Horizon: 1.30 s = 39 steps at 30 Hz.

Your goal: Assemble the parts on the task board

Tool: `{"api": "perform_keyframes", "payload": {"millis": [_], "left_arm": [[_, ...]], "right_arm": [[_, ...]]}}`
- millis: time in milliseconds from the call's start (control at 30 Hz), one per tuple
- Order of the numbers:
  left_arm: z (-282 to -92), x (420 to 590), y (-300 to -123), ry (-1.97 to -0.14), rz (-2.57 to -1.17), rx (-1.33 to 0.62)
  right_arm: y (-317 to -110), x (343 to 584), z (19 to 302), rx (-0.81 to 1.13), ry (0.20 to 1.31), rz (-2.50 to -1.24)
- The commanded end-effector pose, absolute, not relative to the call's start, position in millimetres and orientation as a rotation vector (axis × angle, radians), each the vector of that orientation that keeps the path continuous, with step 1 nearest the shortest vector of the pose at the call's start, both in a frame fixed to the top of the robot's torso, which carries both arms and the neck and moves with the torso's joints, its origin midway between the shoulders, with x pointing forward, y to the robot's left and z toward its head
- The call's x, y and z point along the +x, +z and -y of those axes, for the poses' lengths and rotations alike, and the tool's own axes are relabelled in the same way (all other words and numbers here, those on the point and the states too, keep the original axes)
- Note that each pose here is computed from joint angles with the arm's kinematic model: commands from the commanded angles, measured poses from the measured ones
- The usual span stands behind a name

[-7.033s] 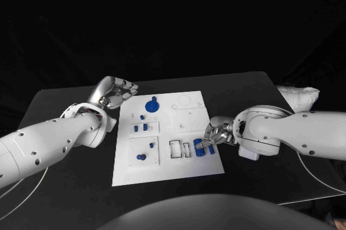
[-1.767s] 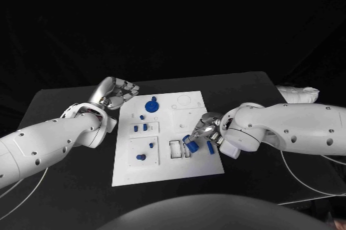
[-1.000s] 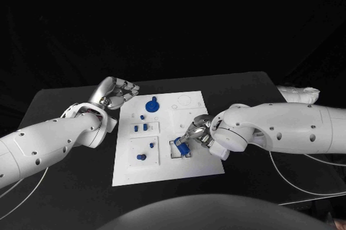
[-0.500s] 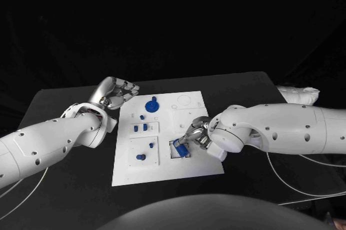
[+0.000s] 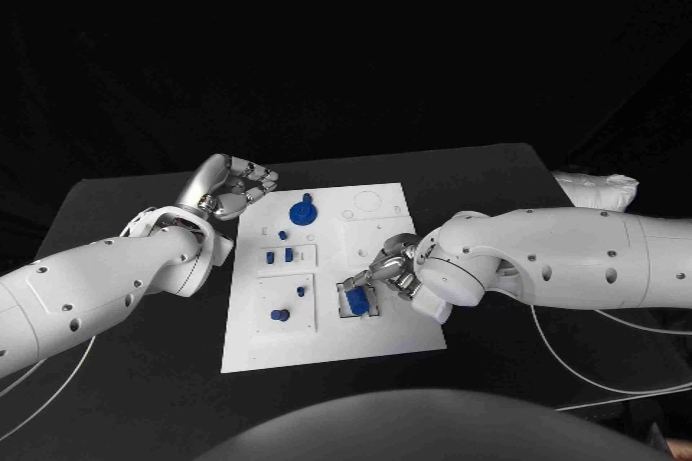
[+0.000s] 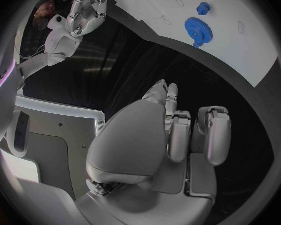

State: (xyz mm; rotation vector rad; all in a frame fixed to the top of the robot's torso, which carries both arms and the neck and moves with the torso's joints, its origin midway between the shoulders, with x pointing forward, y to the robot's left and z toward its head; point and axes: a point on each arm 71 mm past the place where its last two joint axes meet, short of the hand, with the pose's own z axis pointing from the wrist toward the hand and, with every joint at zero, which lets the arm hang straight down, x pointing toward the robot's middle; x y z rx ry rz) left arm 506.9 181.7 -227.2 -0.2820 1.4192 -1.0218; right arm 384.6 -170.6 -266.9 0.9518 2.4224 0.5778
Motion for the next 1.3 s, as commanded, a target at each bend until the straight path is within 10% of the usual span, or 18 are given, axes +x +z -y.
{"api": "perform_keyframes", "payload": {"millis": [33,1300], "left_arm": [[-179.2,506.3,-226.3,-1.038,-1.419,-0.269],[-179.6,506.5,-226.7,-1.039,-1.425,-0.268]], "right_arm": [[-267.0,383.3,167.5,0.934,0.588,-2.436],[-269.0,379.8,167.4,0.88,0.556,-2.505]]}}
